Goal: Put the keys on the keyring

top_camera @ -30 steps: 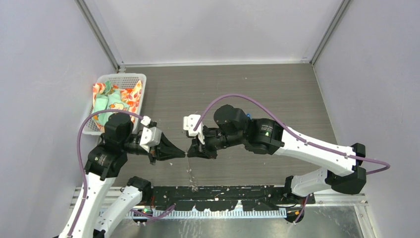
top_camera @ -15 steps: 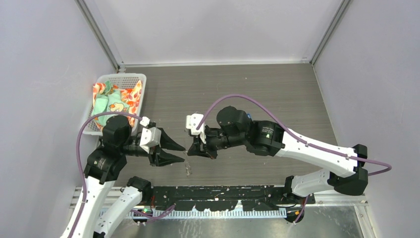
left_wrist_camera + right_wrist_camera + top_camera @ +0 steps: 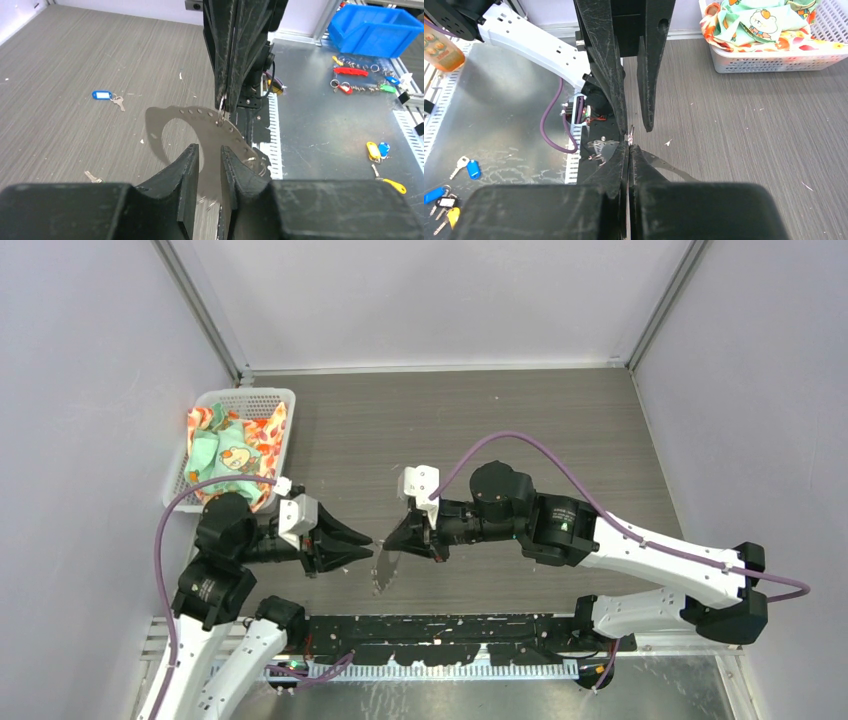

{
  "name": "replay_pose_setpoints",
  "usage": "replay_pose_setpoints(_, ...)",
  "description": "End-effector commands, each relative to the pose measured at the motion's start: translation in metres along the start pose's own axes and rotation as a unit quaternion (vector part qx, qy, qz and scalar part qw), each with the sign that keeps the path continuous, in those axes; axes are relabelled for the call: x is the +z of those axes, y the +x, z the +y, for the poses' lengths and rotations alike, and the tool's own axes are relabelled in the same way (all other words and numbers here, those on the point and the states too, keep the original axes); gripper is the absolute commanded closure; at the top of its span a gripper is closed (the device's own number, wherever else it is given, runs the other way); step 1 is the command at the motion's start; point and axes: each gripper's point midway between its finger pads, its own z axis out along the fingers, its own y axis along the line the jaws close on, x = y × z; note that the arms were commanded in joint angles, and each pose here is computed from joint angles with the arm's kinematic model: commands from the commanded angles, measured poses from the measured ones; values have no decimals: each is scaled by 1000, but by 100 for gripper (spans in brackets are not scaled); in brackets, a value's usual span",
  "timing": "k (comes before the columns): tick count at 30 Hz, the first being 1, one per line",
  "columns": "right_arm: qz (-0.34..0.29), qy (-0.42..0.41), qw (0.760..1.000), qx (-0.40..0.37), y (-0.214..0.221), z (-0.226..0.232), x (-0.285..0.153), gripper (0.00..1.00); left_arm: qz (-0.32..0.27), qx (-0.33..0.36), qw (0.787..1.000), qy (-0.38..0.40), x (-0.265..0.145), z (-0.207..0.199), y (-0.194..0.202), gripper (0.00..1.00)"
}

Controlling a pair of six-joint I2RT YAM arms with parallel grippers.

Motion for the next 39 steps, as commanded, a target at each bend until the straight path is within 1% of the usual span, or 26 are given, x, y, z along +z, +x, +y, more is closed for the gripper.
replay_pose_setpoints(1,-64,7,998,-5,-33,-1,-5,99,-24,-10,1000,18,5,0,-18,75)
replay_pose_setpoints(6,-77,6,997,-5,-37,-1,-3,99,-31,-29,998,47,10,-2,-26,73)
replay_pose_setpoints(11,-77,1,997,-5,-37,-1,2,99,-33,-20,998,57,8,-7,-27,74)
replay_pose_setpoints(12,-77,-1,997,-5,-37,0,3,99,-33,-17,998,58,8,-8,-27,75)
replay_pose_setpoints(13,-76,-1,997,-5,-37,-1,3,99,-33,-15,998,58,8,-9,-27,78)
replay_pose_setpoints(15,-74,-2,997,-4,-36,-1,5,99,-34,-14,998,58,7,-10,-28,81)
replay_pose_setpoints(20,-70,-1,998,-3,-36,-1,6,99,-35,-12,998,55,7,-9,-29,84)
replay_pose_setpoints(22,-70,-1,998,-2,-37,-2,6,99,-36,-10,998,52,7,-7,-29,90)
replay_pose_setpoints(24,-71,-1,997,-2,-37,-1,6,99,-36,-6,998,45,7,-5,-28,98)
replay_pose_setpoints(30,-76,-8,997,2,-40,2,3,99,-34,19,999,22,5,0,-23,100)
replay_pose_setpoints(31,-75,-9,997,3,-39,3,3,96,-36,32,999,20,5,-1,-23,99)
replay_pose_setpoints(33,-75,-10,997,5,-39,4,0,84,-39,60,997,18,3,-1,-24,99)
replay_pose_setpoints(35,-78,2,997,7,-40,1,-5,72,-39,112,993,16,2,0,-26,100)
replay_pose_setpoints(36,-82,9,997,6,-42,0,-9,65,-38,150,988,19,1,1,-26,99)
replay_pose_setpoints(39,-94,34,995,5,-46,-5,-22,56,-31,222,974,26,-1,1,-25,100)
